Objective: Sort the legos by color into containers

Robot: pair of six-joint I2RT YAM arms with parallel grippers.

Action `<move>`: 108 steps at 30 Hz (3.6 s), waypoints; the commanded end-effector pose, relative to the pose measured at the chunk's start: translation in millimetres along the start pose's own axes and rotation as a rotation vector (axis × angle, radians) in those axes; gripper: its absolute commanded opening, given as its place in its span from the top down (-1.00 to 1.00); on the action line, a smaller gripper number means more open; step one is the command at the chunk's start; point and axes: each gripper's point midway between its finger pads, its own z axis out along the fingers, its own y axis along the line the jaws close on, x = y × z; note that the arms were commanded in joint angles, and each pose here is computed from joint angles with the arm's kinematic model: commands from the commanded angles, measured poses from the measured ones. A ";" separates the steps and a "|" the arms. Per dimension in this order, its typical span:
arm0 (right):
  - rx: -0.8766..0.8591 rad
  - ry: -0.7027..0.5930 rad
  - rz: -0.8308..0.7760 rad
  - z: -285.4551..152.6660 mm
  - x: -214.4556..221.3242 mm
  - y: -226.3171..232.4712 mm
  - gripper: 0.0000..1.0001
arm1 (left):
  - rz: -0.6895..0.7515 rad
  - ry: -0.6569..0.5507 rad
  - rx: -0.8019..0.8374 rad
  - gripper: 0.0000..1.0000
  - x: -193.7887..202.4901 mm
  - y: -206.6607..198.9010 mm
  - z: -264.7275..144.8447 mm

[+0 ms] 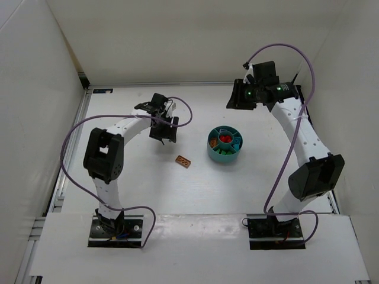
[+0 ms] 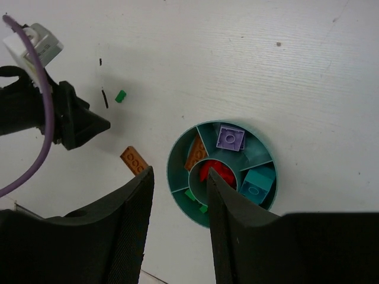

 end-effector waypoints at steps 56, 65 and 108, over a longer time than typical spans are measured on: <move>-0.022 -0.073 0.167 3.9 -28.3 -62.6 0.16 | -0.015 0.293 -0.146 0.55 -24.0 13.8 46.4; -0.026 -0.080 0.167 -2.4 -25.5 -62.3 0.16 | -0.006 0.273 -0.072 0.90 -30.6 2.5 39.5; -0.033 -0.138 0.189 -46.2 21.9 -76.0 0.16 | 0.385 -0.123 0.192 0.83 -41.9 -216.6 -100.7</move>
